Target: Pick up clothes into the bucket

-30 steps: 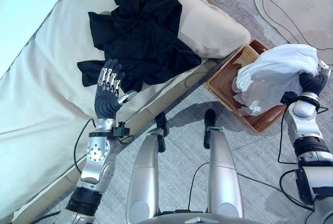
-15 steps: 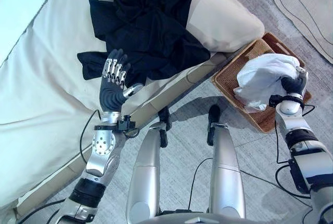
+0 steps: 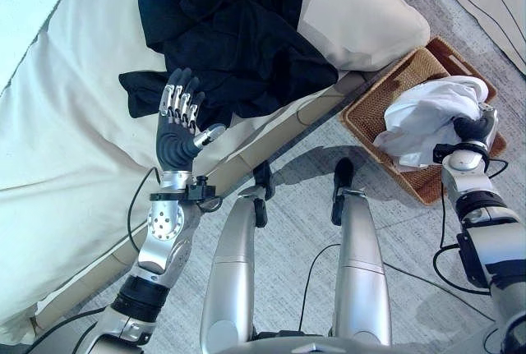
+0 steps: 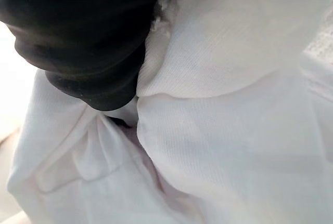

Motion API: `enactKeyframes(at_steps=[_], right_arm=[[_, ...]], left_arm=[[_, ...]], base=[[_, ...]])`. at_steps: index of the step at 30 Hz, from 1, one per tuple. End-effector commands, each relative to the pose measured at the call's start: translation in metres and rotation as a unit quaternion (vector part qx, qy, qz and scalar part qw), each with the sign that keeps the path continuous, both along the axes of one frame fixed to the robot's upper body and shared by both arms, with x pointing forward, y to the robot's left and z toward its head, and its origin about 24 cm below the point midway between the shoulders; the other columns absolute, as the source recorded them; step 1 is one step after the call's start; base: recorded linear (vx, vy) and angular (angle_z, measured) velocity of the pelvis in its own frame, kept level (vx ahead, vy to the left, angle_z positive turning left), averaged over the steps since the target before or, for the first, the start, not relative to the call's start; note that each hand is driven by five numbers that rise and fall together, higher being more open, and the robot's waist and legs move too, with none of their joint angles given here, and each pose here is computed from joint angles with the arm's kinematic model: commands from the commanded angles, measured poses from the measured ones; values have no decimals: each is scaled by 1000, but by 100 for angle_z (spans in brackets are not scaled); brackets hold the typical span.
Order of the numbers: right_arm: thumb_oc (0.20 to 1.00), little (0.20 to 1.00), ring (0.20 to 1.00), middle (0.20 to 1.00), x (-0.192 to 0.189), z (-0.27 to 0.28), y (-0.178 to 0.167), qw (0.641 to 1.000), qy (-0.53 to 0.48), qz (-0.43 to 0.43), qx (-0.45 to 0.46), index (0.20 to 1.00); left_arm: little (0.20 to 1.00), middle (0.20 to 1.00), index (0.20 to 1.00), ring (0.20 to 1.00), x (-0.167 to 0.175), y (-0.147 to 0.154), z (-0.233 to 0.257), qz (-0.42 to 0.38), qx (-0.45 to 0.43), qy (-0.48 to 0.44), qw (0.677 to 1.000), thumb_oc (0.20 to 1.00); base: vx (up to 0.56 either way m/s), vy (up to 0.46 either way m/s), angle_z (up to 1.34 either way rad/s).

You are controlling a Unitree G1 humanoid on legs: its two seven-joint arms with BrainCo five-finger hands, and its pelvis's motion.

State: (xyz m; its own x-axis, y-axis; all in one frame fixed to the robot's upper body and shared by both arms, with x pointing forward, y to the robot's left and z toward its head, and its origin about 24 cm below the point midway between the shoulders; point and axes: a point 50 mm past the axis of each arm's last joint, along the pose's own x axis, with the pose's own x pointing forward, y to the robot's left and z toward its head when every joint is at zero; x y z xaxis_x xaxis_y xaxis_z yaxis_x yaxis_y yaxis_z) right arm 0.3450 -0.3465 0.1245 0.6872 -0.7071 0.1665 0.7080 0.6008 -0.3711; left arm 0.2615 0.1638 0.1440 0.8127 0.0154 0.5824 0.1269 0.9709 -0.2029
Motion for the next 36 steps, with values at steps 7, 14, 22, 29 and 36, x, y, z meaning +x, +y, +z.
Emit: enactKeyframes(at_steps=[7, 14, 22, 29, 36], right_arm=[[1000, 1000, 1000, 1000, -14, 13, -26, 998, 4, -41, -42, 1000], [1000, 1000, 1000, 1000, -9, 6, -17, 999, -3, -33, -13, 1000], [1000, 1000, 1000, 1000, -11, -13, -3, 1000, -23, -4, 19, 1000], [1000, 1000, 1000, 1000, -26, -45, 24, 996, -55, 50, 56, 1000], [1000, 1000, 1000, 1000, -53, -82, 70, 980, -87, 121, 132, 1000]], left_arm=[[1000, 1000, 1000, 1000, -17, 7, 14, 13, -27, -57, 998, 1000], [1000, 1000, 1000, 1000, -14, 11, 15, 24, -30, -58, 998, 1000], [1000, 1000, 1000, 1000, -8, 14, 14, 35, -27, -56, 997, 1000], [1000, 1000, 1000, 1000, -2, 24, -3, 65, -15, -19, 998, 1000], [1000, 1000, 1000, 1000, 9, 31, -51, 115, 66, 93, 987, 1000]], base=[[0, 0, 0], [-26, 3, -2], [-2, -19, -4], [58, -53, 6], [124, -46, 12]])
